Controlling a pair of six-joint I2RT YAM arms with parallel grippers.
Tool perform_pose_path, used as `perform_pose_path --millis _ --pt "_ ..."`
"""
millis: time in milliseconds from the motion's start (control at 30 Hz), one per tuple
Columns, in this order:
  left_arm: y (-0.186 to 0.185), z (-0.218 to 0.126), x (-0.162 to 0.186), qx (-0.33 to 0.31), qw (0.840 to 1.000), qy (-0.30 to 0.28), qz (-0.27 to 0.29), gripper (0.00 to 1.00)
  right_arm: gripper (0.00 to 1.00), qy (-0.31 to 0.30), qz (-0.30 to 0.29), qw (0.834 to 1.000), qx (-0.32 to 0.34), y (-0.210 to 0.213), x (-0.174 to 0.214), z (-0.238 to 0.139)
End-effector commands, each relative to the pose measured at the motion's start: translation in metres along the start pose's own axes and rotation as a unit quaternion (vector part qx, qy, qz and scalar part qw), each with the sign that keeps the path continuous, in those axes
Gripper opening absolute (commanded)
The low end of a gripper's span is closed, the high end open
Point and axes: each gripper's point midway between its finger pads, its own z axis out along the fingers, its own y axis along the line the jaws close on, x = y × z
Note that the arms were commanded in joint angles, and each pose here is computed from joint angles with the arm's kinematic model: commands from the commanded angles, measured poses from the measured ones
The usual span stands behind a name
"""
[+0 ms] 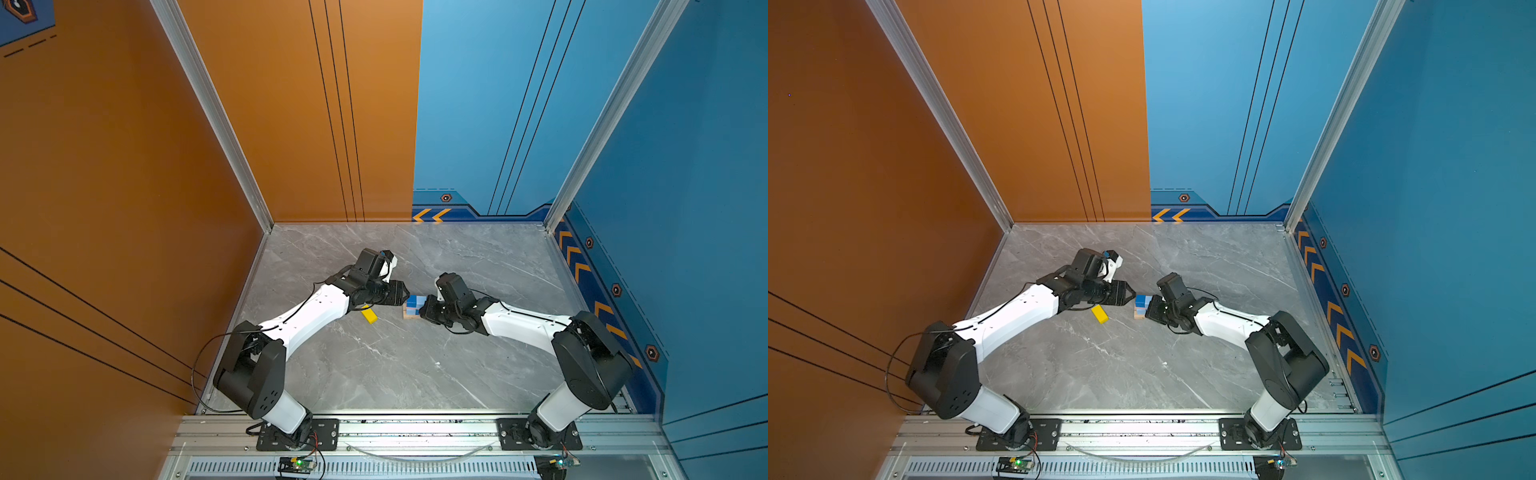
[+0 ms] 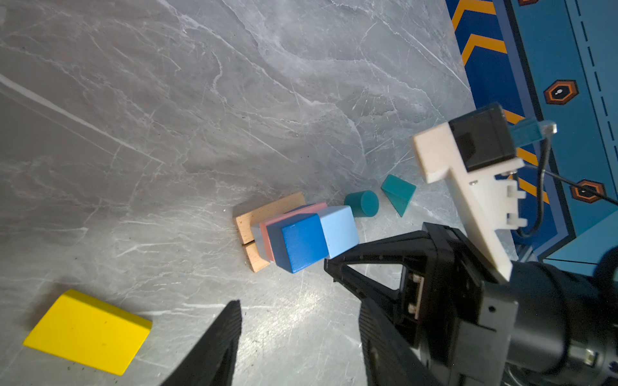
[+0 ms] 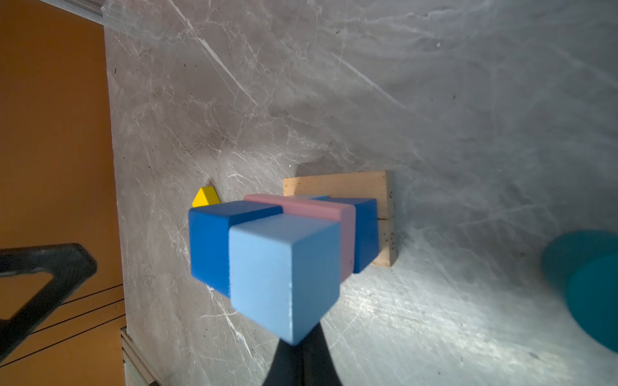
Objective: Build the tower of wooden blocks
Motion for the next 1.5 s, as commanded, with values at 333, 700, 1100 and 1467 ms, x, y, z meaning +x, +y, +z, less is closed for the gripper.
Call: perform_pose_path --millis 333,700,1100,1467 --pt "0.004 0.000 0.004 0.001 1.000 0.005 -0.006 0.58 0.00 -0.013 0.010 1.000 -0.008 0.007 -0.012 0.003" --pt "0.004 0.002 0.004 0.001 1.000 0.007 -0.006 0.58 0.00 -0.009 0.011 1.000 -0.010 0.009 -0.011 0.004" --pt "0.004 0.001 0.006 0.001 1.000 0.007 -0.006 0.59 0.00 -0.002 -0.007 1.000 -0.004 0.015 0.004 -0.021" --pt "0.015 0.003 0.010 -0.003 1.000 0.007 -0.023 0.50 0.00 -0.031 -0.024 0.999 0.019 0.005 0.009 -0.070"
